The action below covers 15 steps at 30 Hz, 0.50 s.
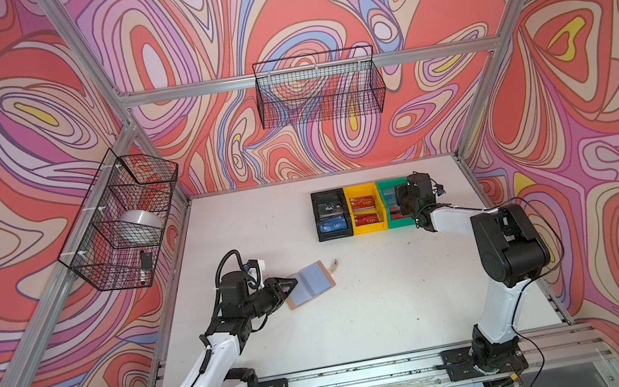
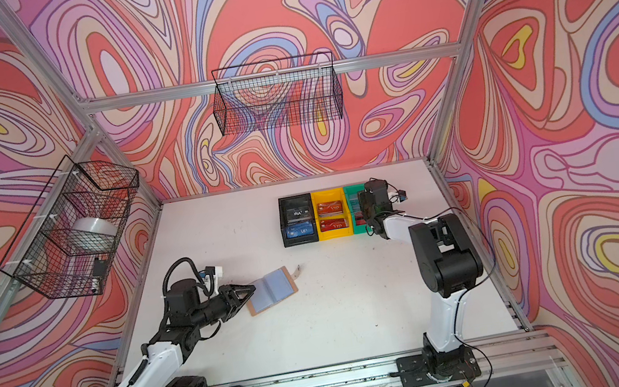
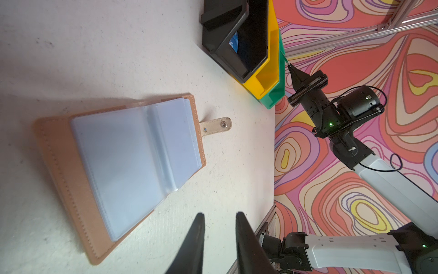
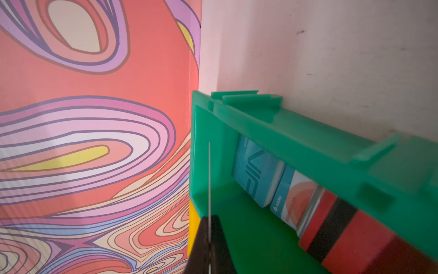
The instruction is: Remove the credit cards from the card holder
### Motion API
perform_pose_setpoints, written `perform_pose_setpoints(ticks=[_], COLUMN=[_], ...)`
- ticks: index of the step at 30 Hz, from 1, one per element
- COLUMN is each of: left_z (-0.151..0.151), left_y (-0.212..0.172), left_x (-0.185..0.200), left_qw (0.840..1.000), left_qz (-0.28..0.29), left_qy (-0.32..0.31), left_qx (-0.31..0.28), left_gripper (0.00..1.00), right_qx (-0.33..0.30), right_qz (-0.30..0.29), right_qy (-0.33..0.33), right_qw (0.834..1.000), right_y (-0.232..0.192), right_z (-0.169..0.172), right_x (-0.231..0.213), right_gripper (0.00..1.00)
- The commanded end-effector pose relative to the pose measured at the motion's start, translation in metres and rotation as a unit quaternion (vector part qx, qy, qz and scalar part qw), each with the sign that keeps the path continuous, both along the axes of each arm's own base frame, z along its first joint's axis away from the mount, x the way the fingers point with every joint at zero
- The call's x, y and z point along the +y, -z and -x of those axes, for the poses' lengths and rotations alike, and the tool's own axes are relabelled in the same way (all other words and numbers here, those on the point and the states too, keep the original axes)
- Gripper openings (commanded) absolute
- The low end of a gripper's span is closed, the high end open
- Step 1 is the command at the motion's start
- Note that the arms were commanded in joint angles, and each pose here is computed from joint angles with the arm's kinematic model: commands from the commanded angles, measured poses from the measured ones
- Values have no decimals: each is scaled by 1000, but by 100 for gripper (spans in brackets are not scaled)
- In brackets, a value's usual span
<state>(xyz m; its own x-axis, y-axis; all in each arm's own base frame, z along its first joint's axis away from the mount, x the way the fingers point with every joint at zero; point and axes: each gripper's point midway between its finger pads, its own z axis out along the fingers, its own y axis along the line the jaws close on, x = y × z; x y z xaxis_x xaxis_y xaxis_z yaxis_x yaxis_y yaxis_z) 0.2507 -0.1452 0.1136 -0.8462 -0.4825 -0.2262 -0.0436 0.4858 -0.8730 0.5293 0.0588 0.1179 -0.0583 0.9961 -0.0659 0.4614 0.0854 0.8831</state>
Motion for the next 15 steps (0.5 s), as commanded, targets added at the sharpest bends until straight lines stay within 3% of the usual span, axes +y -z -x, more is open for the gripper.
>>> perform_pose_setpoints(ticks=[1, 15], left_z=[-4, -2], left_y=[-3, -4], left_x=[2, 2], left_qw=[1000, 1000], left_qz=[-5, -6], left_qy=[-4, -4], left_qx=[-11, -11], left_gripper=[26, 26], right_qx=[0, 5], right_qz=[6, 8], right_qy=[-5, -6], right_qw=[1000, 1000], right_y=[7, 21], right_z=[-8, -21], right_x=[2, -1], right_gripper=[0, 0])
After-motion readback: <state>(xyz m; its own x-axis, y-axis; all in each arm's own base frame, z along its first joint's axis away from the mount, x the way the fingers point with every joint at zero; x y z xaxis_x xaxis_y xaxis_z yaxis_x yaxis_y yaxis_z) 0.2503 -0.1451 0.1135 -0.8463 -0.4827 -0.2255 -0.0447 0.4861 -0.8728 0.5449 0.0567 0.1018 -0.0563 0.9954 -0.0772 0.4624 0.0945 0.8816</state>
